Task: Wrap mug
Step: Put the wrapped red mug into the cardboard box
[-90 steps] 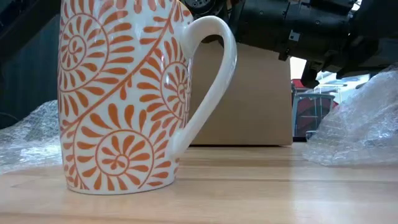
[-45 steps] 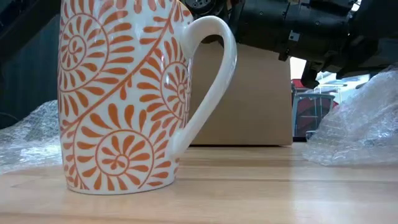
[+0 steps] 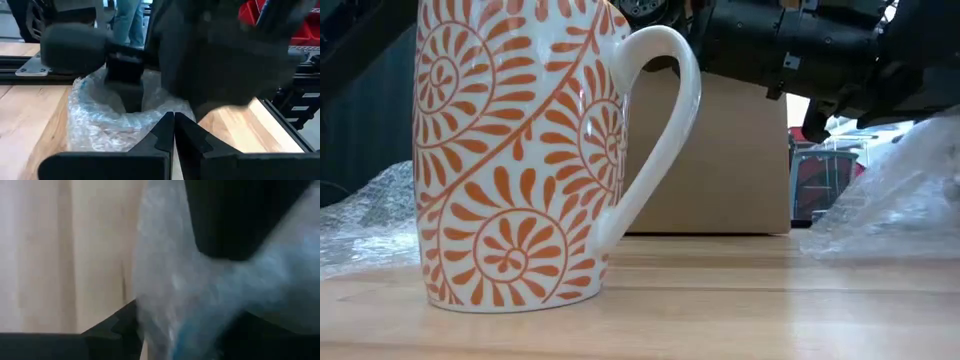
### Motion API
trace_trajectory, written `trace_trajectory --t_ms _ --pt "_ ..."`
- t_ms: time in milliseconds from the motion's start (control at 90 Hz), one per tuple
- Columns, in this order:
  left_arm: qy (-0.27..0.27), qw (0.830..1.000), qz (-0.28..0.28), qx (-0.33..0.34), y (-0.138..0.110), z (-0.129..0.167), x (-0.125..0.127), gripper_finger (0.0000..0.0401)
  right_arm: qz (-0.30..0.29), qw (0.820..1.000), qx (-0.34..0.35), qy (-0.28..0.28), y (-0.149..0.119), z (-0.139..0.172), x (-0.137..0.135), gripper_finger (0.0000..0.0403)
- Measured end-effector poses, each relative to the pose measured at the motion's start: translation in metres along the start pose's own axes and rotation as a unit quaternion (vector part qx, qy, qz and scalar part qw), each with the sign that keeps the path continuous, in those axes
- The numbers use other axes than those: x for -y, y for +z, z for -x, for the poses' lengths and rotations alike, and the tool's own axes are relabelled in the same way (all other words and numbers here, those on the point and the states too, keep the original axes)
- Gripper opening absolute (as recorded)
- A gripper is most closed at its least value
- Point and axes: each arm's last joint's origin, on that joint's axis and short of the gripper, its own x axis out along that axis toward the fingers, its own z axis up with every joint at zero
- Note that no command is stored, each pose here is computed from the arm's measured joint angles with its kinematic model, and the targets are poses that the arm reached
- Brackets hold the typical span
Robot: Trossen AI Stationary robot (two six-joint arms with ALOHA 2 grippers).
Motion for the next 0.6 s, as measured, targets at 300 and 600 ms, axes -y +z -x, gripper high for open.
trace_trajectory --t_ms 300,600 --pt "-0.001 1.000 -0.013 0.000 -0.0001 0.0000 0.0010 0.0000 -0.005 1.000 -0.010 -0.005 0.0017 -0.0055 -0.0013 0.0136" --pt "-0.005 1.000 -0.025 -0.001 0.0014 0.0012 0.0056 0.0000 -0.007 1.000 -0.019 0.014 0.0003 -0.0041 -0.0041 0.0022"
